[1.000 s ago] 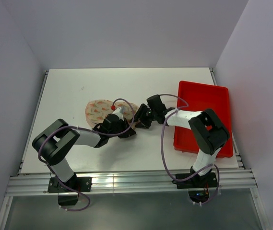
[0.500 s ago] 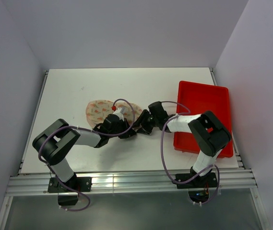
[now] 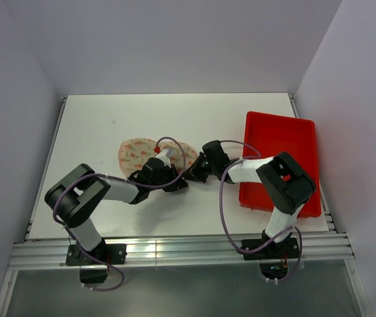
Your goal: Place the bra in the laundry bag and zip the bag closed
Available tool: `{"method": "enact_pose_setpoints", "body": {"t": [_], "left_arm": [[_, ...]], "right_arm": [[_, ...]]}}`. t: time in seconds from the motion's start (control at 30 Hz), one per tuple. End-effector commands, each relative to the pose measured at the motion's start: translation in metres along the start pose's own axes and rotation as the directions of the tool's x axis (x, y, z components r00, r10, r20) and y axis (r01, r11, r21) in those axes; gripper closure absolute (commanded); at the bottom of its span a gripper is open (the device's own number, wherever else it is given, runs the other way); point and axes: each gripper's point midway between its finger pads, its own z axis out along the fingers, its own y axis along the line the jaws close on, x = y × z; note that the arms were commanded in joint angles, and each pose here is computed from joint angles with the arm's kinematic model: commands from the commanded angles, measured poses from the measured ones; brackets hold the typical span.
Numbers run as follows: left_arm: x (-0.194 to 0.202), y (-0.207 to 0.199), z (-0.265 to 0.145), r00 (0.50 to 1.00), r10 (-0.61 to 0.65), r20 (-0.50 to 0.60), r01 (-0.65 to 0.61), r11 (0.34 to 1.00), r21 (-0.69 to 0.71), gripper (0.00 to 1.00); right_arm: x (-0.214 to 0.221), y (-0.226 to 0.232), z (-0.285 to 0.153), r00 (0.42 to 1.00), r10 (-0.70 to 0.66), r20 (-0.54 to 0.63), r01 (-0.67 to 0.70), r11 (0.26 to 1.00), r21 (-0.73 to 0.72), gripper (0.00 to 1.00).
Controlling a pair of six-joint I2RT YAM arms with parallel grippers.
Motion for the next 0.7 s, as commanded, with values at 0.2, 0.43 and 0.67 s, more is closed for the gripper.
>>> {"method": "enact_pose_setpoints", "body": {"t": [0.2,0.43,0.67], "left_arm": [[0.007,0.017,-0.016,1.0,-0.013,0.019,0.014,0.999,-0.04,1.0],[0.006,0.05,-0.039,0.995,-0.079,0.062,0.086,0.989,-0.12,1.0],[-0.008,0.07,-0.059,0.982,-0.123,0.14,0.147,0.973,-0.179,1.0]], "right_arm": [[-0.024,-0.002,0.004,0.994,-0.074,0.081,0.07,0.996,0.049,1.0],[-0.055,-0.009,-0.006,0.987,-0.126,0.101,0.119,0.99,0.077,1.0],[-0.089,-0.009,-0.01,0.966,-0.237,0.1,0.219,0.962,0.162,1.0]]}}
